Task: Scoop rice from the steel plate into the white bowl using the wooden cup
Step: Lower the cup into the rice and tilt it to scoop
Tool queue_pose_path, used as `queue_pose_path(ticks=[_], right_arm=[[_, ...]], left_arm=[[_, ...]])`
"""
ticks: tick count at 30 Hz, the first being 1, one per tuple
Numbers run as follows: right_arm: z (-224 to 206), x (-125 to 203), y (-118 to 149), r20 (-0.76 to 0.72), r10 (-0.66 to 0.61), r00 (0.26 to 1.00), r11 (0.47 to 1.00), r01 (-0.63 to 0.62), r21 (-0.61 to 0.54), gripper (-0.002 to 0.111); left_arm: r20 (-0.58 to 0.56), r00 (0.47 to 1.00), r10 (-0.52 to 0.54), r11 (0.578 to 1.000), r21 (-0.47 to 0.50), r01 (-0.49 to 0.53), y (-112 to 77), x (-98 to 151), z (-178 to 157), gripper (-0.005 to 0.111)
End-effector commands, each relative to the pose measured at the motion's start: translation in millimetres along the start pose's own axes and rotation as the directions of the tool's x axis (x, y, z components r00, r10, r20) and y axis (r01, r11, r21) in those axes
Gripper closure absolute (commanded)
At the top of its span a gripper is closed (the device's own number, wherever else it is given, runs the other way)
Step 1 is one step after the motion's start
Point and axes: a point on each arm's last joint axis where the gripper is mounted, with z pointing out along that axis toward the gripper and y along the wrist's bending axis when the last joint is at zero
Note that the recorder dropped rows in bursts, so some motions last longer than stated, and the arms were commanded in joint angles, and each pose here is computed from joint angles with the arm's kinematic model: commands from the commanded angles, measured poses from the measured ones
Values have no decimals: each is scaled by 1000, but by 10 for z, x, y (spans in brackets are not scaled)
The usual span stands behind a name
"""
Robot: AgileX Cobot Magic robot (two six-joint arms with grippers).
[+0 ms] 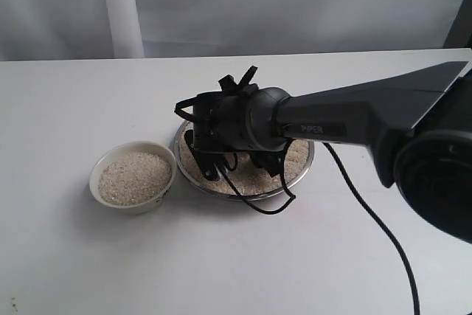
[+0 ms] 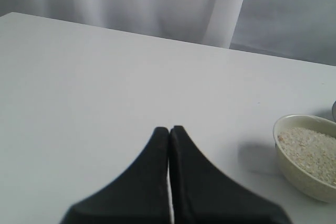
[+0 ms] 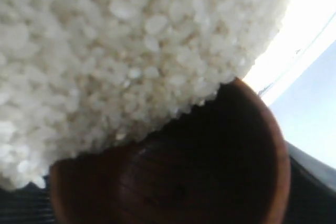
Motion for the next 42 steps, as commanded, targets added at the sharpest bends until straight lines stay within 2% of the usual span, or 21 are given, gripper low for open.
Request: queue_pose_path(ticks=[1, 15, 32, 39, 42], right_arm=[[-44, -42, -1, 47, 22, 999, 1000, -21, -22, 108], [-62, -131, 74, 130, 85, 988, 991, -71, -112, 108], [-73, -180, 94, 175, 137, 975, 983, -112, -146, 108], [-20, -126, 103, 161, 239, 958, 959, -207, -192, 108], [15, -135, 116, 205, 338, 919, 924, -283, -257, 108]], left_arm=[[10, 1000, -6, 1000, 9, 6, -7, -17, -5, 107], [10, 1000, -6, 1000, 9, 6, -7, -17, -5, 107], [10, 1000, -6, 1000, 9, 6, -7, -17, -5, 107], [10, 1000, -6, 1000, 9, 6, -7, -17, -5, 107], [10, 1000, -6, 1000, 9, 6, -7, -17, -5, 107]])
